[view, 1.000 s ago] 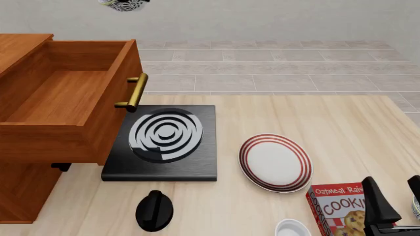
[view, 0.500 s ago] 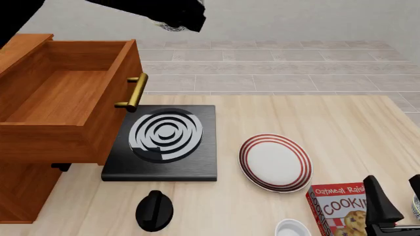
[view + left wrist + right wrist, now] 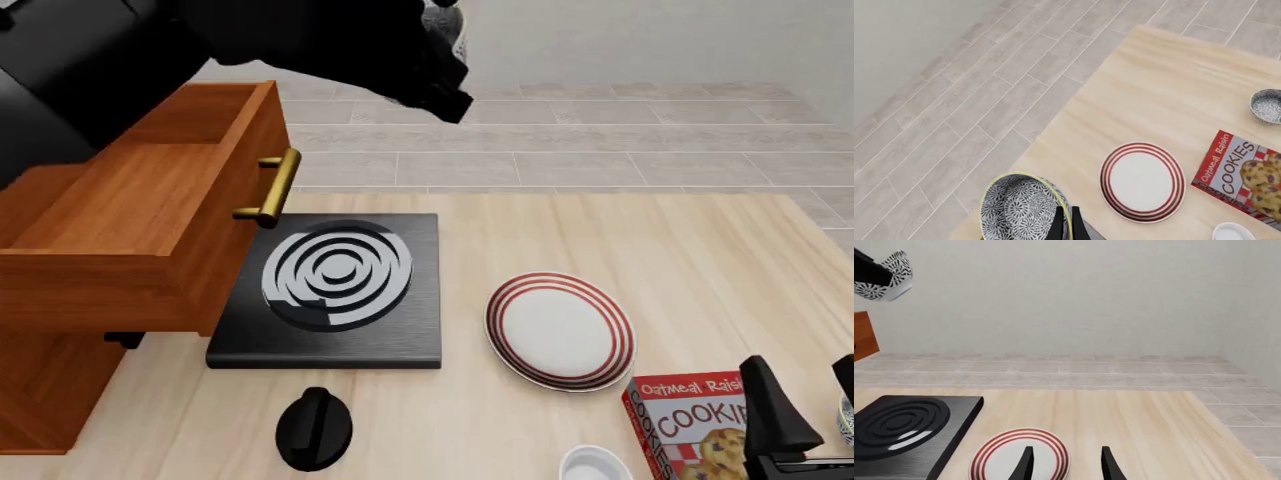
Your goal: Pick the akita bowl in the top layer of the wooden cabinet and place it on the plate.
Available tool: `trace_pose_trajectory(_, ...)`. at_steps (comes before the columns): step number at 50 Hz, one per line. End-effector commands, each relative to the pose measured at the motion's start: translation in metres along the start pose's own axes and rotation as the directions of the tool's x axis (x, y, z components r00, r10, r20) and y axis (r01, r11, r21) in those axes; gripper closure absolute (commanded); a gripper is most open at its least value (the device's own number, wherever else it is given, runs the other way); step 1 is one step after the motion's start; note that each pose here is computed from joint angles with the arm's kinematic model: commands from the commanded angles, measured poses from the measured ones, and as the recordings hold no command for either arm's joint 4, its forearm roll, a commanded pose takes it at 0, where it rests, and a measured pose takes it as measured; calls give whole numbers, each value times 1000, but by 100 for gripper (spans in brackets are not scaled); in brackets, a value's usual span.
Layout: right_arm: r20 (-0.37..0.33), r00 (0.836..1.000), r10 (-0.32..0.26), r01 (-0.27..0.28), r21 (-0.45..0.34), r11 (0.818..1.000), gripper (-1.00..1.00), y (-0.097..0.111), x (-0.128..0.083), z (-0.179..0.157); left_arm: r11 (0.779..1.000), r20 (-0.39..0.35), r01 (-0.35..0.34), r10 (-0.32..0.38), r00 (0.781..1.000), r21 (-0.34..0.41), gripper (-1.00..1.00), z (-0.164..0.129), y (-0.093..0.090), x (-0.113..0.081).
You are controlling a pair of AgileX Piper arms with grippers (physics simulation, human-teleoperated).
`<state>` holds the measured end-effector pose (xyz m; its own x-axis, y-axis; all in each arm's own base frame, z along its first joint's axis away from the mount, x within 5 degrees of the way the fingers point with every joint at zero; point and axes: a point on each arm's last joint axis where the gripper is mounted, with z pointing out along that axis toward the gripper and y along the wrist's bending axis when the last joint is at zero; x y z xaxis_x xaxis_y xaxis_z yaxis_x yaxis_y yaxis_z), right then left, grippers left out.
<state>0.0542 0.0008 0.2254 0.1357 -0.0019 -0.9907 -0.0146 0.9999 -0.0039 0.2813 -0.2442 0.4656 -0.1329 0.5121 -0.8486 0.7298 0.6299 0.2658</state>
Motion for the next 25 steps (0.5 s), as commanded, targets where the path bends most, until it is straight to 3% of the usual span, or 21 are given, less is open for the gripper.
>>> trace_pose_trajectory(1,1,1000,5,-5,-1,1000,-100,0,0,0,999,-11,-32,32,999,20,100,22,-11,9)
trace_pose_trajectory(25,4,1000,14,-14,-1,1000,-100,0,-1,0,994,-26,-93,94,995,61,100,67,-32,27)
